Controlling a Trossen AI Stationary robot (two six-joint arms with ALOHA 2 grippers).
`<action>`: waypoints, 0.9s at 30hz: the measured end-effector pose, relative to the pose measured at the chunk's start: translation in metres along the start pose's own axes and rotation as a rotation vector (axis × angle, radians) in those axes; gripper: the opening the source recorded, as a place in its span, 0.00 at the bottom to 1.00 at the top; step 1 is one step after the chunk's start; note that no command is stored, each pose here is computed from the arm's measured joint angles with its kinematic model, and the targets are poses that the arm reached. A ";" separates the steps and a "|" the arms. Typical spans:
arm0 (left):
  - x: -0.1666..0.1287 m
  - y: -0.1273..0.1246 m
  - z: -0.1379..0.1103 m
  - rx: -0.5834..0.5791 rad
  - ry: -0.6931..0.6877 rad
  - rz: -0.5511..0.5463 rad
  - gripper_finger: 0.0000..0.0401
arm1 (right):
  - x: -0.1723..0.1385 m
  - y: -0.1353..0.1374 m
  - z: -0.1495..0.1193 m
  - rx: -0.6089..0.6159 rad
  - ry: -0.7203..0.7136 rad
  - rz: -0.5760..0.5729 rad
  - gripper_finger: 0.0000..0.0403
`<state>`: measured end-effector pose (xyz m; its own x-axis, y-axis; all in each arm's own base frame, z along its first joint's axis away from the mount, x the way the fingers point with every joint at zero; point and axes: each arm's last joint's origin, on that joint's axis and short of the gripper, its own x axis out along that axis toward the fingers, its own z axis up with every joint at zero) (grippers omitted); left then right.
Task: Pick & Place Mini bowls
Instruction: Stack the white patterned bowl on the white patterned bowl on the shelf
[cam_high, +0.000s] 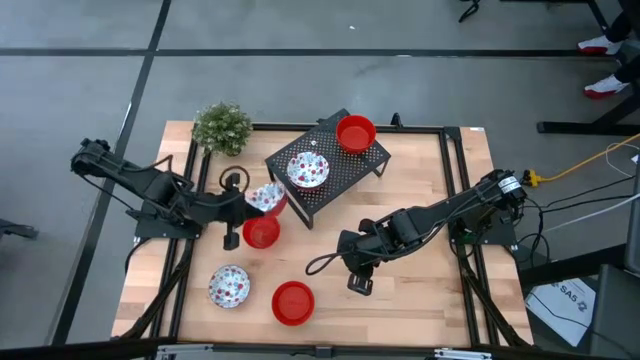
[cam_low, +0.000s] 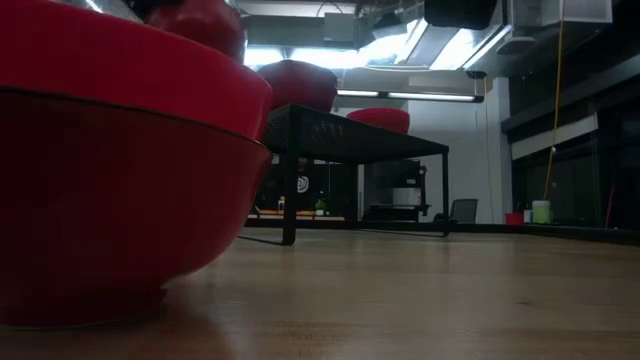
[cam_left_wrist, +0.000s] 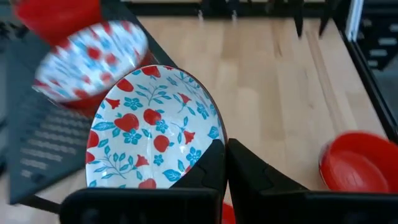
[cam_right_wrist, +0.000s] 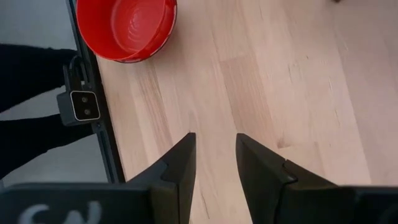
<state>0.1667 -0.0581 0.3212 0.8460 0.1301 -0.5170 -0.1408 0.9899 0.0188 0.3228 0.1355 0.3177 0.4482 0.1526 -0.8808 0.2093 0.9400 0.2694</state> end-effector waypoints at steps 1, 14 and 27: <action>-0.002 0.000 0.003 0.002 -0.014 0.009 0.01 | 0.000 0.000 0.000 -0.001 0.000 0.000 0.28; -0.026 0.009 0.041 0.140 -0.166 0.225 0.01 | 0.000 0.000 0.000 -0.003 -0.001 0.001 0.28; -0.010 0.026 0.079 0.312 -0.114 0.318 0.01 | 0.000 0.000 0.001 0.005 -0.005 0.004 0.28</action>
<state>0.1951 -0.0288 0.3941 0.8395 0.4187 -0.3463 -0.2560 0.8670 0.4276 0.3233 0.1356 0.3180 0.4530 0.1544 -0.8780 0.2118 0.9380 0.2743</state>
